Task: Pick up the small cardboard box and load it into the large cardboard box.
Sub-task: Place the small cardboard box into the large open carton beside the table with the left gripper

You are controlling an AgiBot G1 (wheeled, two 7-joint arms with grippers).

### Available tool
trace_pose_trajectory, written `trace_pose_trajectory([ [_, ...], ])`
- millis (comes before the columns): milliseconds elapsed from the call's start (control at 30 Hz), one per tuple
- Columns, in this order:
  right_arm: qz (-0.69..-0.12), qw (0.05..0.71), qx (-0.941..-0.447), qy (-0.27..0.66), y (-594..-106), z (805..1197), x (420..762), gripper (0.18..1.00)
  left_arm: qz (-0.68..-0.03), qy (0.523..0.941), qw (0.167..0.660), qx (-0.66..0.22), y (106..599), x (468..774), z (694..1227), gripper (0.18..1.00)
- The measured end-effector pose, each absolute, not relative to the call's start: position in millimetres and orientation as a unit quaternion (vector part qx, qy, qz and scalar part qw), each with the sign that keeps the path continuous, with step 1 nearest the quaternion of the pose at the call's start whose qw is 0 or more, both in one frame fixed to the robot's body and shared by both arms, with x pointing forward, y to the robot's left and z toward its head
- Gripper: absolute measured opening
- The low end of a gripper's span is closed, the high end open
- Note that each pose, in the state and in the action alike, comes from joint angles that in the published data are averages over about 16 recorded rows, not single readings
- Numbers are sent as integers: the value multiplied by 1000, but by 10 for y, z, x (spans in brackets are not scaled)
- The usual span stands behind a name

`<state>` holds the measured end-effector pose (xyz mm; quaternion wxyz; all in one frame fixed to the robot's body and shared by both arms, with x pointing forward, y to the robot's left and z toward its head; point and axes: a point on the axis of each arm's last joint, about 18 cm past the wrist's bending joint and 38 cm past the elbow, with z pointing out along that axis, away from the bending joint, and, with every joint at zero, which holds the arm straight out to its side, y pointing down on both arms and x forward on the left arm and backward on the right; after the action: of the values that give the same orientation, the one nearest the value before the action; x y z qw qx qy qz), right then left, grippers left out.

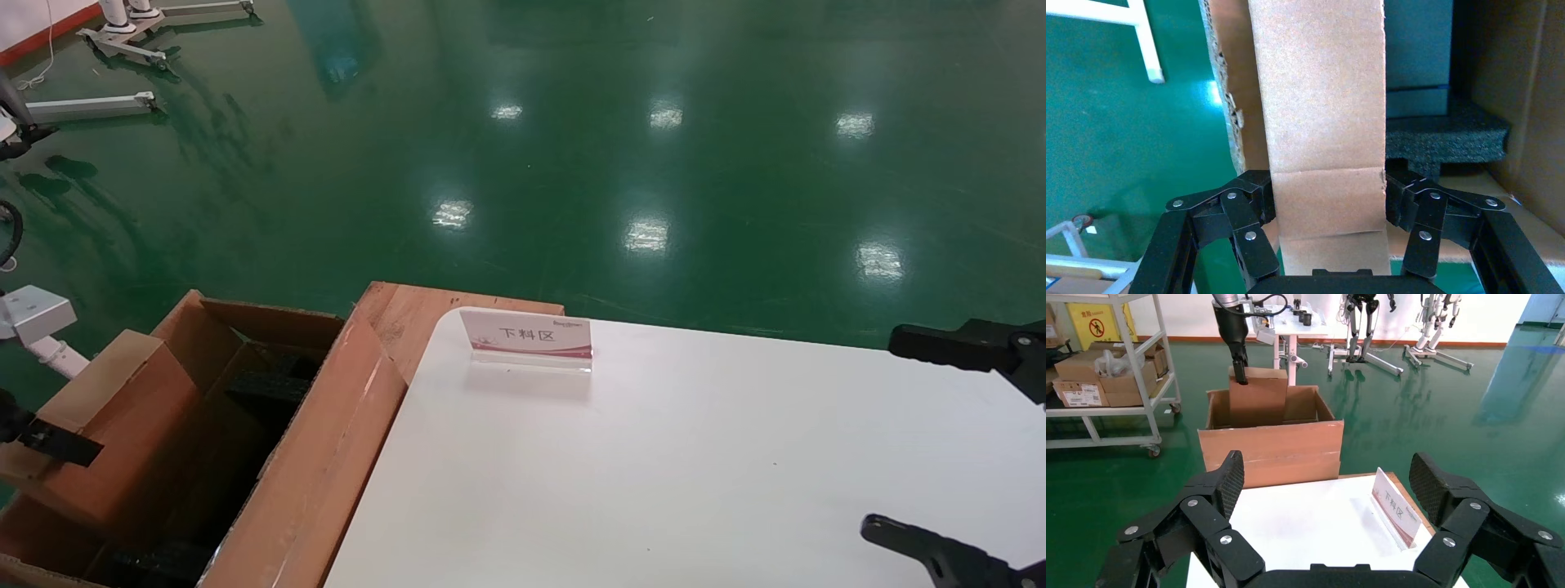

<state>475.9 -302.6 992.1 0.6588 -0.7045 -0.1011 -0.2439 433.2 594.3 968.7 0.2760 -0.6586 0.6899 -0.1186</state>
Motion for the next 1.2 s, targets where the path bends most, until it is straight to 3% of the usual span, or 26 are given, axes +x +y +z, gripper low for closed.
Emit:
trace_pose_trajectory([
  [733, -244, 659, -704, -101, -3026, 9921, 4759, 1001, -121, 677, 313, -656, 6006, 4666, 9737, 271],
  [1200, -244, 659, -704, -101, -3026, 9921, 4759, 1001, -98, 673, 304, -667, 6041, 4806, 9537, 271],
])
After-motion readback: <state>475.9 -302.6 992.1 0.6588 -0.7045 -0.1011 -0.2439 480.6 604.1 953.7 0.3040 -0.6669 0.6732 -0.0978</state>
